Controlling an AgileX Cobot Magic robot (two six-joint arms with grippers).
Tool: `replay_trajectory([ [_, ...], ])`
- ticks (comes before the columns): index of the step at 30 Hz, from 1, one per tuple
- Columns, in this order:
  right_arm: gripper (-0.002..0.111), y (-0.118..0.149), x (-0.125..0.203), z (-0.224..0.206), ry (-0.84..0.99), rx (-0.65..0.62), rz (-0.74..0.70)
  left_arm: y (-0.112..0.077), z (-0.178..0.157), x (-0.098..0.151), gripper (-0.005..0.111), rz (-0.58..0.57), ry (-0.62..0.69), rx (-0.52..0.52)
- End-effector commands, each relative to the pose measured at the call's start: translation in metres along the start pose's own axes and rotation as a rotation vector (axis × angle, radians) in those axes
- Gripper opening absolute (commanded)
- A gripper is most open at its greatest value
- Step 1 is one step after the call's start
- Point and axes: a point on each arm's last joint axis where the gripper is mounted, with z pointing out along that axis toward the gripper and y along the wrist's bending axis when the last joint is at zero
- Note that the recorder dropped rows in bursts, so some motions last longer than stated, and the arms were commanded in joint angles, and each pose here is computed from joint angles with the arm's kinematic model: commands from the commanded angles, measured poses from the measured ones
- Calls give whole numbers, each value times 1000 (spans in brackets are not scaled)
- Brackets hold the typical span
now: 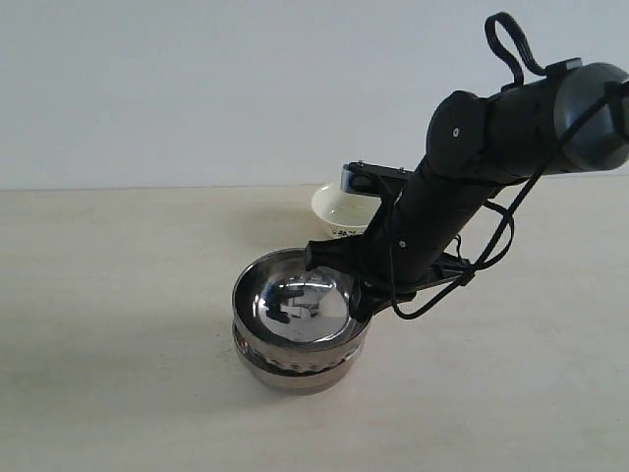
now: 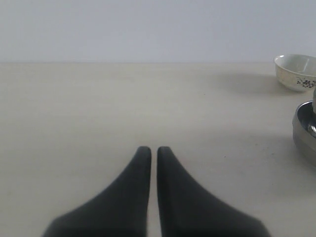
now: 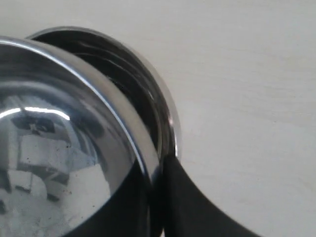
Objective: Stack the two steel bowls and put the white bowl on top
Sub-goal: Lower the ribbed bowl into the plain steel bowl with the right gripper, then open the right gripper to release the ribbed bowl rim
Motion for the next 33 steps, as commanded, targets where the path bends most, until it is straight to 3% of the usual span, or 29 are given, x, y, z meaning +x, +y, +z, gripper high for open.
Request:
replay_trajectory([
  [1,0,2,-2,-5,-13,6,-8,0,0,1,4,-18,-3,-1],
  [18,1,0,-2,-4,-9,24,-29,0,0,1,4,-18,-3,-1],
  [20,7,0,-2,-4,-13,24,-29,0,0,1,4,-18,-3,-1],
  [25,39,0,-3,-4,-25,20,-25,0,0,1,4,-18,-3,-1],
  [33,39,0,-4,-4,-27,19,-38,0,0,1,4,-18,-3,-1],
])
